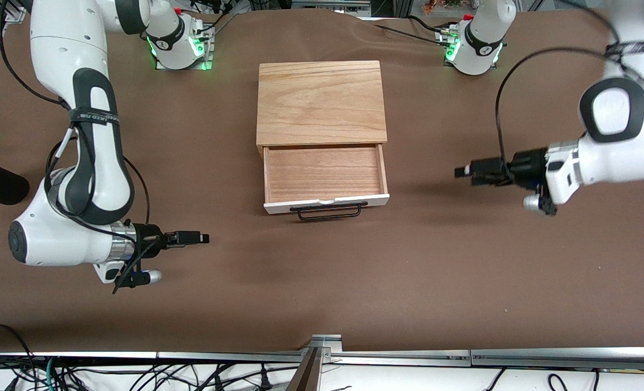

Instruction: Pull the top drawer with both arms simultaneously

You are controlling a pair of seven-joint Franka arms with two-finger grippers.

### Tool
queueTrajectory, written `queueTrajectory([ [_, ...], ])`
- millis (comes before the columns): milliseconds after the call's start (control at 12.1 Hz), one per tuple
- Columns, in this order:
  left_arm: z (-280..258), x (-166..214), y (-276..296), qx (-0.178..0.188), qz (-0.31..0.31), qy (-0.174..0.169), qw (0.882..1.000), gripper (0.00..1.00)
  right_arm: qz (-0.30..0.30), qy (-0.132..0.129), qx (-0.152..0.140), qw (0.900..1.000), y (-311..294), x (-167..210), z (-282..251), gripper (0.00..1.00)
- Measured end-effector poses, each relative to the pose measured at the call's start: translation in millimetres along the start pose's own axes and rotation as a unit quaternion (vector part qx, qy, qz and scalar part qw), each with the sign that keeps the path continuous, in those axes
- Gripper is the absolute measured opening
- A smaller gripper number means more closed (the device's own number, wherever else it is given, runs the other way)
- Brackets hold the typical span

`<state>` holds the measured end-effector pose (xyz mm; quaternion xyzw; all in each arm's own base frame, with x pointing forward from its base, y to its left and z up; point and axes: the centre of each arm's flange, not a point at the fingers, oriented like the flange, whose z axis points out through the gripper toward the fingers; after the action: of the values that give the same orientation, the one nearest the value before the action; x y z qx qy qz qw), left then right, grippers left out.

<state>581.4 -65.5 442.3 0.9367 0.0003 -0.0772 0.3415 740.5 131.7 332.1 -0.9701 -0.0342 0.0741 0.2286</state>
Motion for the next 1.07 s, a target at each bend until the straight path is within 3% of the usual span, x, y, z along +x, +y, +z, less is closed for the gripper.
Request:
queueTrajectory([
  [165,-35.8,-33.8,19.0,0.101,0.01,-0.018,0.995,1.0,0.009,0.001,-0.083,0.996,-17.3,-7.1,-15.6,1.0],
  [330,-60.3,-54.4,31.2,0.191,0.014,-0.036,0.981,1.0,-0.008,0.019,-0.182,0.983,-43.7,-19.7,-48.9,1.0],
  [412,-70.2,-61.2,39.9,0.231,0.014,-0.042,0.972,1.0,-0.006,0.028,-0.208,0.978,-47.9,-28.8,-72.5,1.0],
  [659,-87.4,-78.2,77.1,0.325,-0.004,-0.041,0.945,1.0,0.035,0.039,-0.23,0.972,7.1,-74.9,-158.1,1.0],
  [824,-104.1,-82.6,97.5,0.344,-0.023,-0.014,0.939,1.0,0.055,0.053,-0.25,0.965,45.8,-110.5,-212.2,1.0],
  [1071,-134.5,-83.2,102.9,0.356,-0.035,0.022,0.934,1.0,0.068,0.081,-0.244,0.964,56.3,-154.6,-264.0,1.0],
])
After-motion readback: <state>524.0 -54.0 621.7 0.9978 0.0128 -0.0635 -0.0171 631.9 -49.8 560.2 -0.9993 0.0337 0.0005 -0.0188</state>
